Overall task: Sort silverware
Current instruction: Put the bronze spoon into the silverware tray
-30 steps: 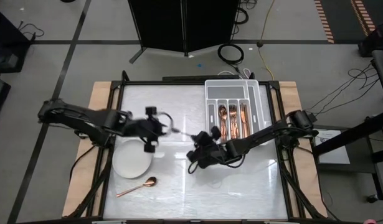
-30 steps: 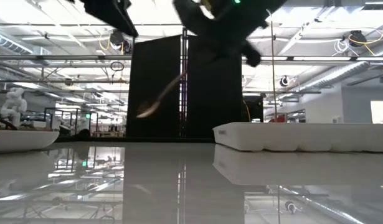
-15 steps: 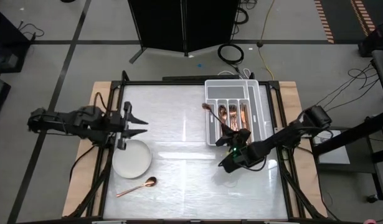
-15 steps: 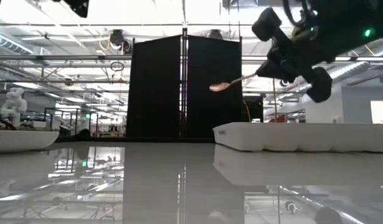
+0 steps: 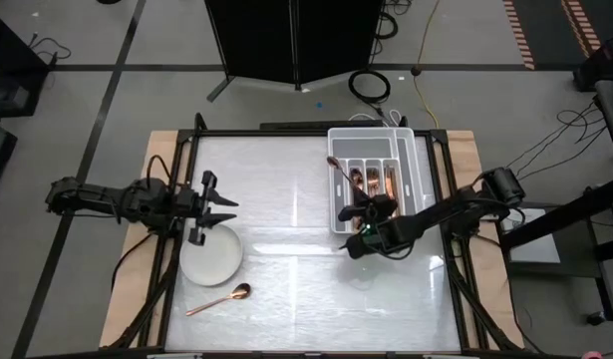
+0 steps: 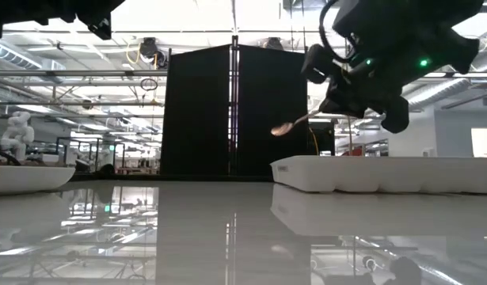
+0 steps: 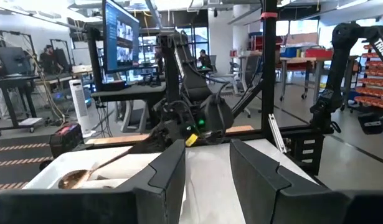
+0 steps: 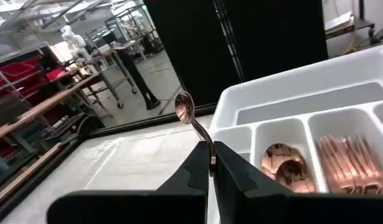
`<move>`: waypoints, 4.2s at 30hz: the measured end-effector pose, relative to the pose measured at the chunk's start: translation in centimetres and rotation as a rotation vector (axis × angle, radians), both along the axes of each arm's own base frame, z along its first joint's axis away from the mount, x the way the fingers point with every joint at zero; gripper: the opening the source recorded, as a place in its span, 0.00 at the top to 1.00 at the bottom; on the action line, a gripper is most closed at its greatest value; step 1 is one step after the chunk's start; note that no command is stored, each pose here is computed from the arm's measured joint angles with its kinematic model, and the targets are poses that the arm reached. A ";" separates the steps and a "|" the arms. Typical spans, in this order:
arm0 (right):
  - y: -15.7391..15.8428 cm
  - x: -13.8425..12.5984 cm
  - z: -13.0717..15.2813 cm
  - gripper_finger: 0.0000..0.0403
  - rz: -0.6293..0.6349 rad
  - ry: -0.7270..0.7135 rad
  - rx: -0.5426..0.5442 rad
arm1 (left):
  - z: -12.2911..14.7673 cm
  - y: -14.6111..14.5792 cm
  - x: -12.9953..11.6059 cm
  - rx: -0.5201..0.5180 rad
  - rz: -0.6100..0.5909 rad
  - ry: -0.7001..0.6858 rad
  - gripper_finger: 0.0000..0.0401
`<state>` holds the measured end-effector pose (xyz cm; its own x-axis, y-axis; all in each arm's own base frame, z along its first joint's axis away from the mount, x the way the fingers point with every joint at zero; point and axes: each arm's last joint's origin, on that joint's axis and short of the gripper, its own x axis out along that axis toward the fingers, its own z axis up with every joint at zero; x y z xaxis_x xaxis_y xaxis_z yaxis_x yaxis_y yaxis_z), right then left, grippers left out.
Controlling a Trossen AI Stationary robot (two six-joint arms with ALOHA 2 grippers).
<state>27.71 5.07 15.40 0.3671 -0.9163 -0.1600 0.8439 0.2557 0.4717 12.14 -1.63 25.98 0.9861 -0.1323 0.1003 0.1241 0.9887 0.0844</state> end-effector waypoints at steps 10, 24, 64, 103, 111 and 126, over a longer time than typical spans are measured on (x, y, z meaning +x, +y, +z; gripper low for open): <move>-2.9 -3.2 -1.5 1.00 -0.132 0.184 0.176 | 0.0 -0.1 0.0 0.000 -0.017 -0.003 0.68; -1.5 -1.2 3.1 1.00 -0.139 0.187 0.305 | 0.4 0.0 0.0 -0.023 -0.020 -0.041 0.68; -1.1 3.7 3.6 0.90 -0.089 0.405 0.471 | 0.3 -0.4 -0.1 -0.049 -0.063 -0.020 0.68; 4.3 9.3 10.5 0.60 0.715 0.363 0.361 | -2.5 -4.1 -0.1 -0.501 -0.439 0.689 0.68; 6.3 9.1 10.9 0.60 0.764 0.330 0.319 | -5.7 -9.3 0.6 -0.606 -0.335 1.039 0.68; 7.2 8.8 10.9 0.60 0.780 0.359 0.270 | -9.3 -17.2 2.4 -0.382 -0.059 1.308 0.68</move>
<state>36.48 12.26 26.28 0.7558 -0.3418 -0.5586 0.5847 0.7363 0.3406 14.50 -18.85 16.68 0.3821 -0.3520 -0.8545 -0.0559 0.9141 -0.4015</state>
